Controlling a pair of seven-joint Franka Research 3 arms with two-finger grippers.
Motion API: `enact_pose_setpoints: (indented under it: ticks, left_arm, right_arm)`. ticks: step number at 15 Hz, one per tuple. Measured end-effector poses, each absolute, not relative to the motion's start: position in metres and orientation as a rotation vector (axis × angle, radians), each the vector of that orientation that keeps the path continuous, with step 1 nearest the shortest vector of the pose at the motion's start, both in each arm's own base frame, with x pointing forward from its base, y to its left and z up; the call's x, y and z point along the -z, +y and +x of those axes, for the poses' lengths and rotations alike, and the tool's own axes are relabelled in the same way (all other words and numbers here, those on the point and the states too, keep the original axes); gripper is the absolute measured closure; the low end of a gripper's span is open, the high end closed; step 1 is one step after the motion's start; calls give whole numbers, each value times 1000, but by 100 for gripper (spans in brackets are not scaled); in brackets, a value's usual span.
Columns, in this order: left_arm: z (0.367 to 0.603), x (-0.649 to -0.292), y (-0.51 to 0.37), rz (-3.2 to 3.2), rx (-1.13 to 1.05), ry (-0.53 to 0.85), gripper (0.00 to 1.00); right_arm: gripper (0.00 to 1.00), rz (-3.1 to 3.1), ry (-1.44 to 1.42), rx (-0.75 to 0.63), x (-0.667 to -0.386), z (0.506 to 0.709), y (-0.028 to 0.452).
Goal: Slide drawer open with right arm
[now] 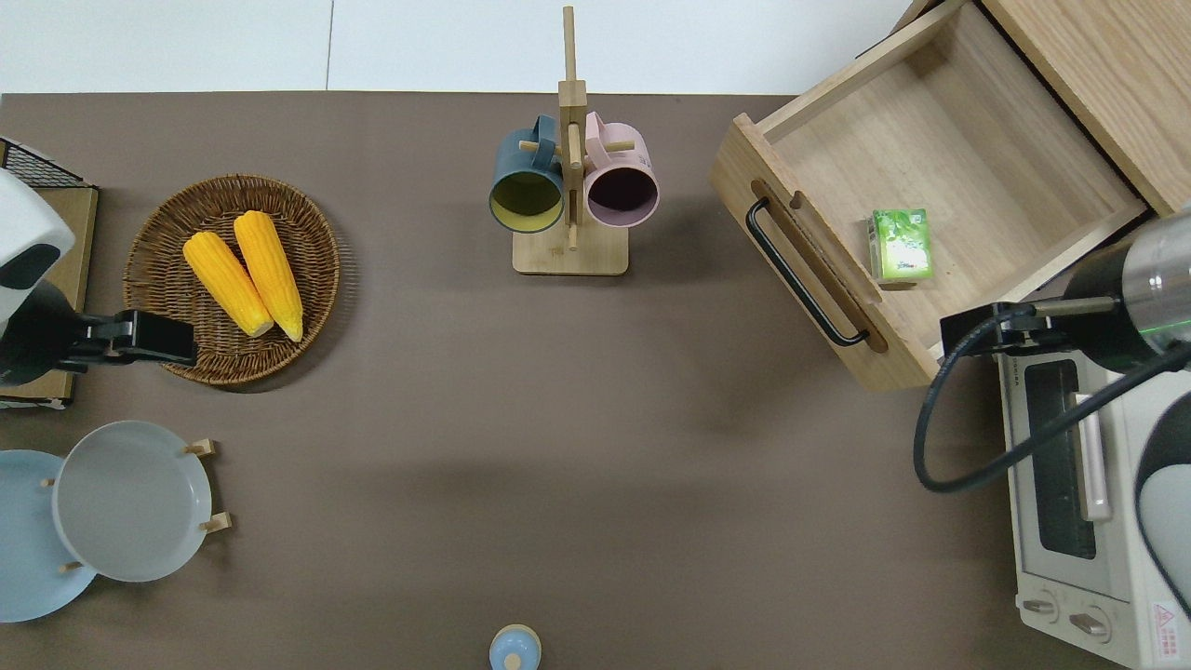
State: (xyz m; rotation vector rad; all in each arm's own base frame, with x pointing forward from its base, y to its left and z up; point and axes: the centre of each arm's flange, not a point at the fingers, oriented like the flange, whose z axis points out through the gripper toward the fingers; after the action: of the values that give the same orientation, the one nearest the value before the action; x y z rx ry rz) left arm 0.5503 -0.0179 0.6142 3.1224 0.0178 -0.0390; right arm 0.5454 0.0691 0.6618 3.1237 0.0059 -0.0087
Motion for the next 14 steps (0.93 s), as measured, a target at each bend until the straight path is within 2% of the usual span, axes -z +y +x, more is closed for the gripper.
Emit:
enact_pose_setpoints:
  ticks: [5, 14]
  left_arm:
    - [550, -614, -18, 3122, 39, 18, 0]
    - [550, -614, -18, 3122, 39, 18, 0]
  right_arm:
    - [1, 3183, -25, 36, -658, 543, 46]
    - [2, 3176, 46, 92, -649, 516, 36]
